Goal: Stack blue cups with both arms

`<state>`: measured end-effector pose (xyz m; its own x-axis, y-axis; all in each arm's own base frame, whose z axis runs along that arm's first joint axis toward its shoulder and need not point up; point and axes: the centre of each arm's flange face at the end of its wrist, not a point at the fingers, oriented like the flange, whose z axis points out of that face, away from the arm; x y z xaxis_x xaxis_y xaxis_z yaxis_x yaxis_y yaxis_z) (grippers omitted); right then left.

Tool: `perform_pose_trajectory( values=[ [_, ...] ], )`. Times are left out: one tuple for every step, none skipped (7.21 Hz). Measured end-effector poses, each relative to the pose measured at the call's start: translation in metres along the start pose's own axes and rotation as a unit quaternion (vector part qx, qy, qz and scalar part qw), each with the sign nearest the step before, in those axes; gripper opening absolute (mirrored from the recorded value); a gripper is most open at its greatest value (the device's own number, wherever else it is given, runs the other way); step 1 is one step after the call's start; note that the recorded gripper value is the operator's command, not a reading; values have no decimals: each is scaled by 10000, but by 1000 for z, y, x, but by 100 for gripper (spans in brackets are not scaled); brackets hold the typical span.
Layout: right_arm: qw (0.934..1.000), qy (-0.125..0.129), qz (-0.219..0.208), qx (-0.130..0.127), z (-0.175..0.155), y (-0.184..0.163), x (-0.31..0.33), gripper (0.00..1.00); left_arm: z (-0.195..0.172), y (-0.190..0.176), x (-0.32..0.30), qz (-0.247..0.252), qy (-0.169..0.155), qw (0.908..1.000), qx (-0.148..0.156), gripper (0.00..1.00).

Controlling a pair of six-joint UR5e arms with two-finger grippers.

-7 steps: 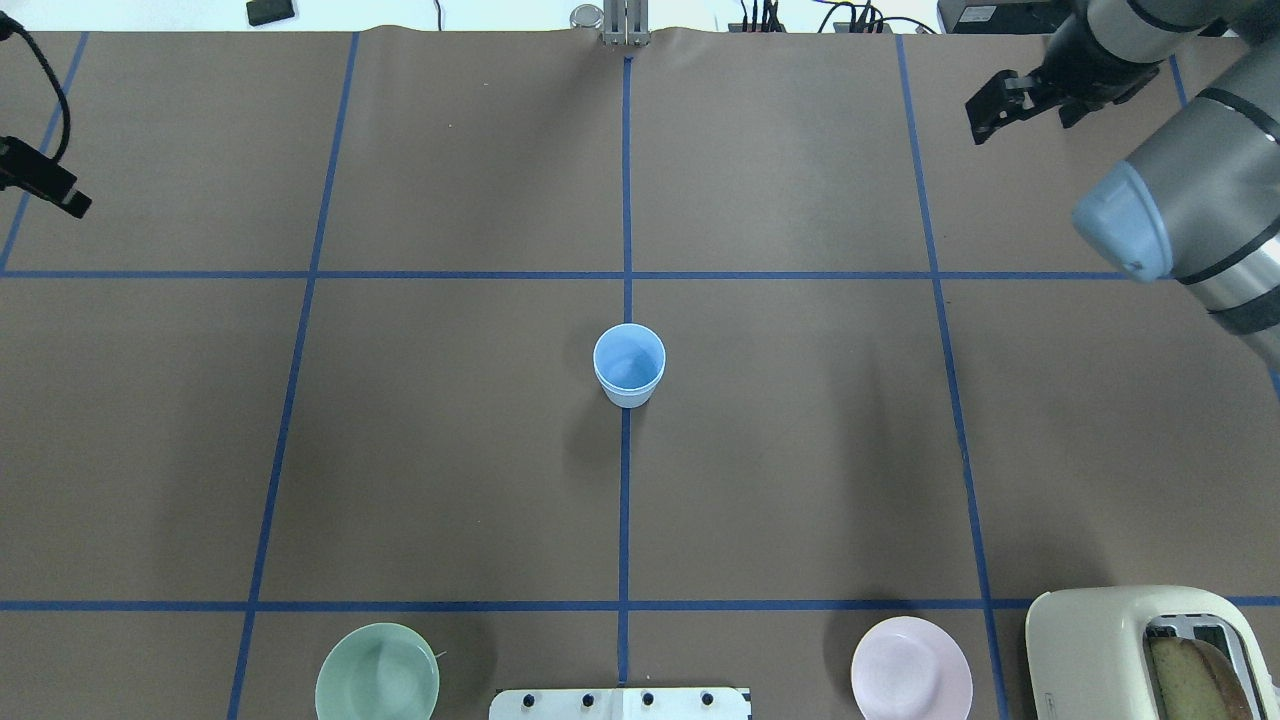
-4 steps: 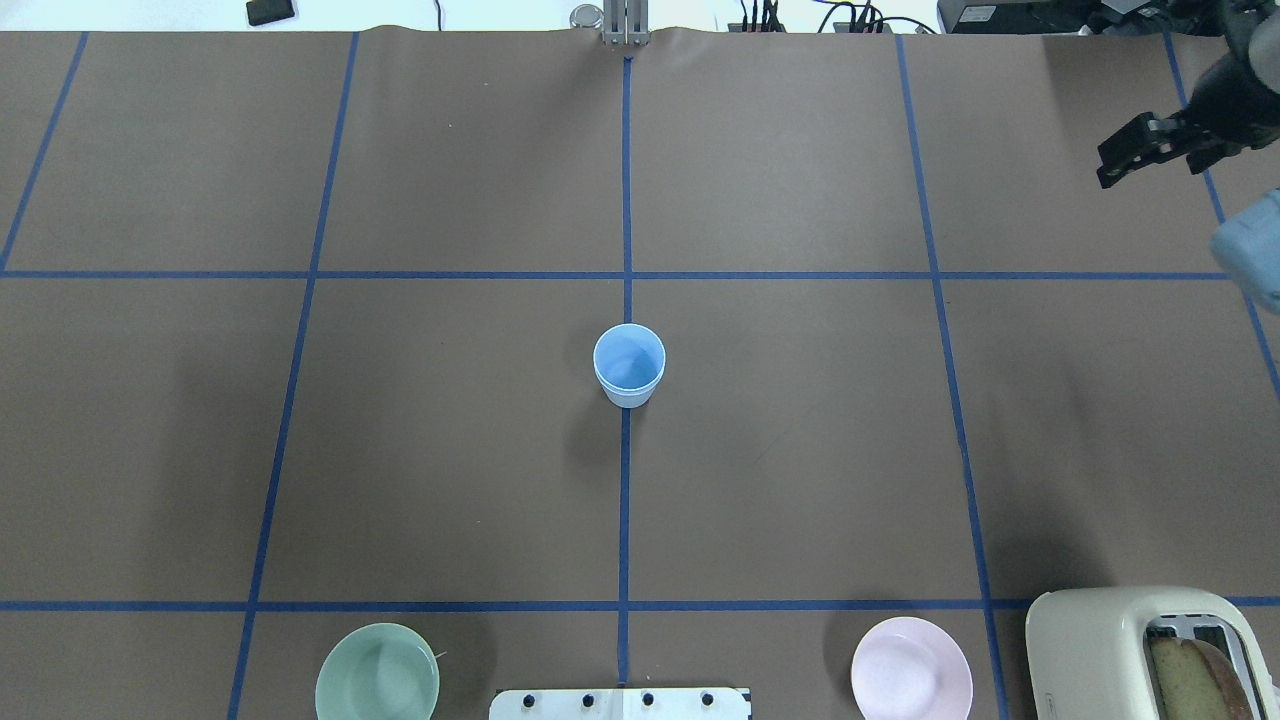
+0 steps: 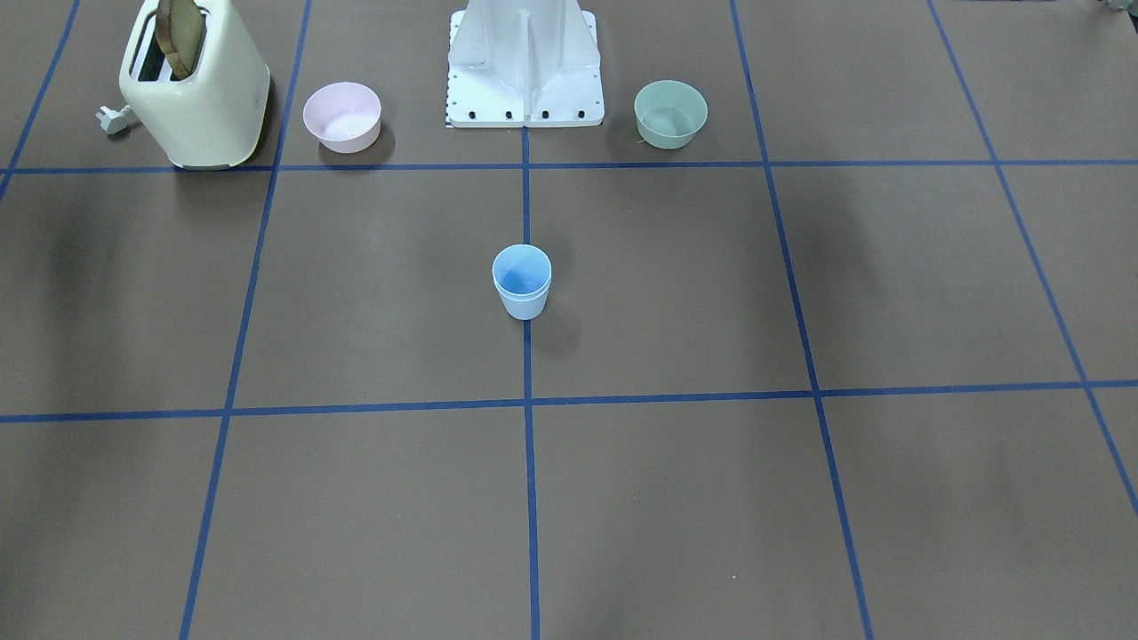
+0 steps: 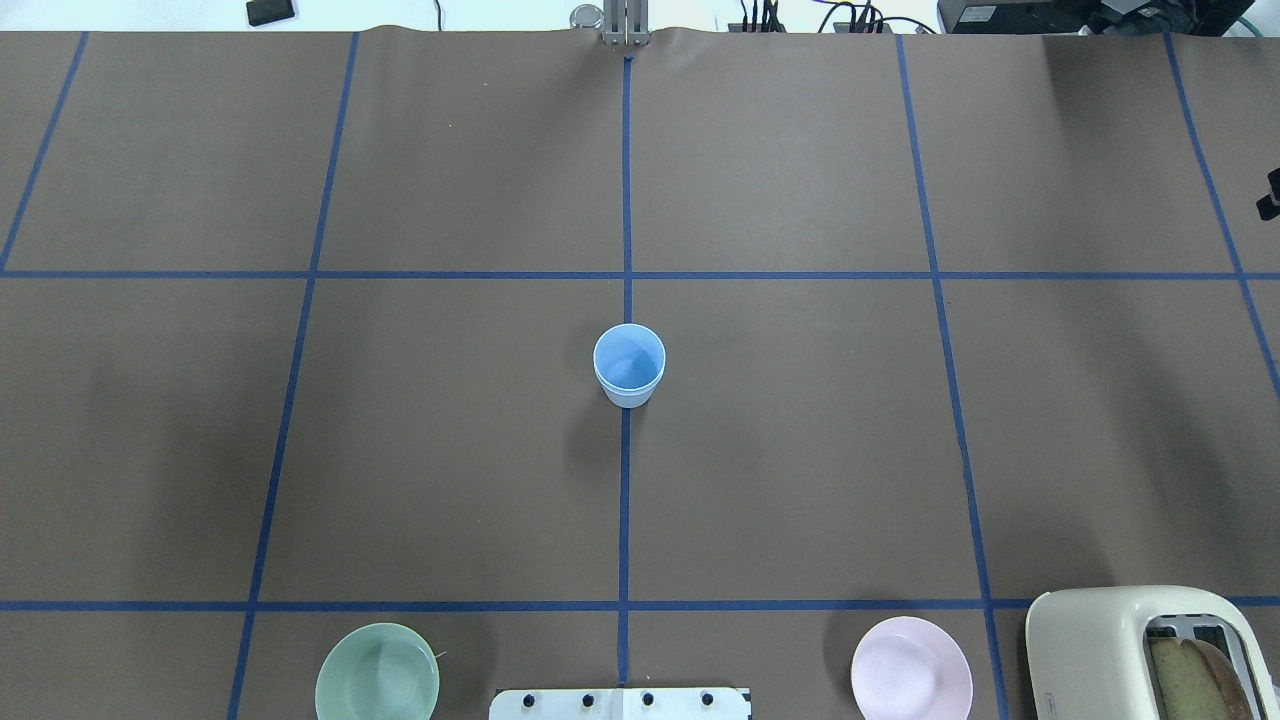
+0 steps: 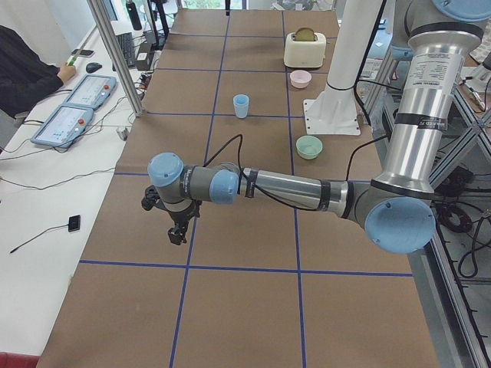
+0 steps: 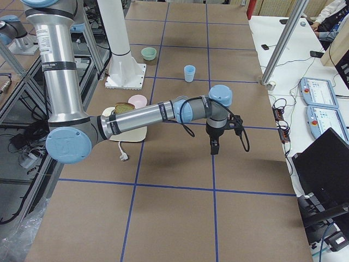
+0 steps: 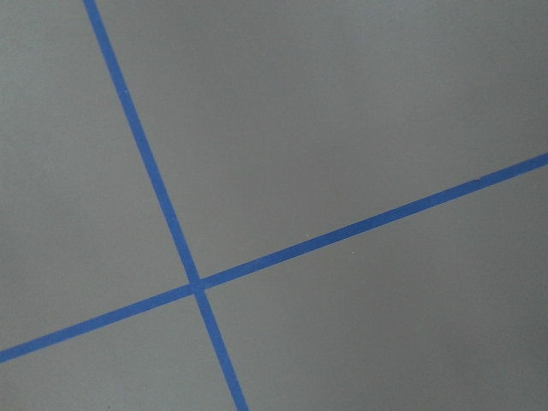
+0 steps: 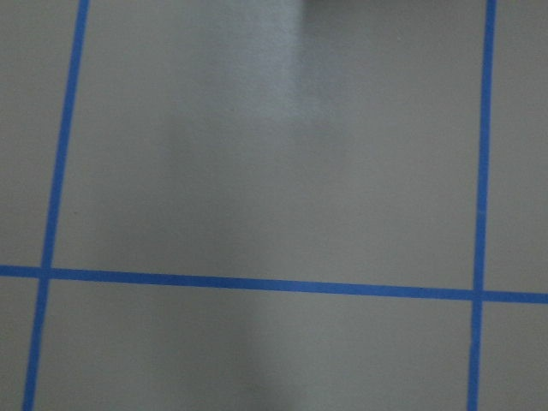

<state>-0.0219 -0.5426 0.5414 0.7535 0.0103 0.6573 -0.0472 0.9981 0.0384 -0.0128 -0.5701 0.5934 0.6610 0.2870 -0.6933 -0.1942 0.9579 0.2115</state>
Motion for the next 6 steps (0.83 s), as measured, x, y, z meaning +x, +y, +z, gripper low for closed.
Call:
perform_pose_trajectory(
  values=[
    [9998,39,177,-89,8,9,23,100,0,4,-11,-128,-3,9999,-17,98],
    [9994,64,310,-154,14,18,39,100,1,6,-17,-199,-3,9998,-30,98],
    [9990,77,393,-192,17,24,49,100,2,8,-20,-229,-2,9997,-39,98],
    [9988,83,430,-211,18,28,54,100,3,8,-21,-242,-1,9997,-46,98],
    [9987,85,444,-218,19,30,56,100,3,9,-21,-249,-1,9997,-49,98],
    [9987,85,450,-219,19,30,56,100,4,9,-22,-254,0,9997,-52,98]
  ],
)
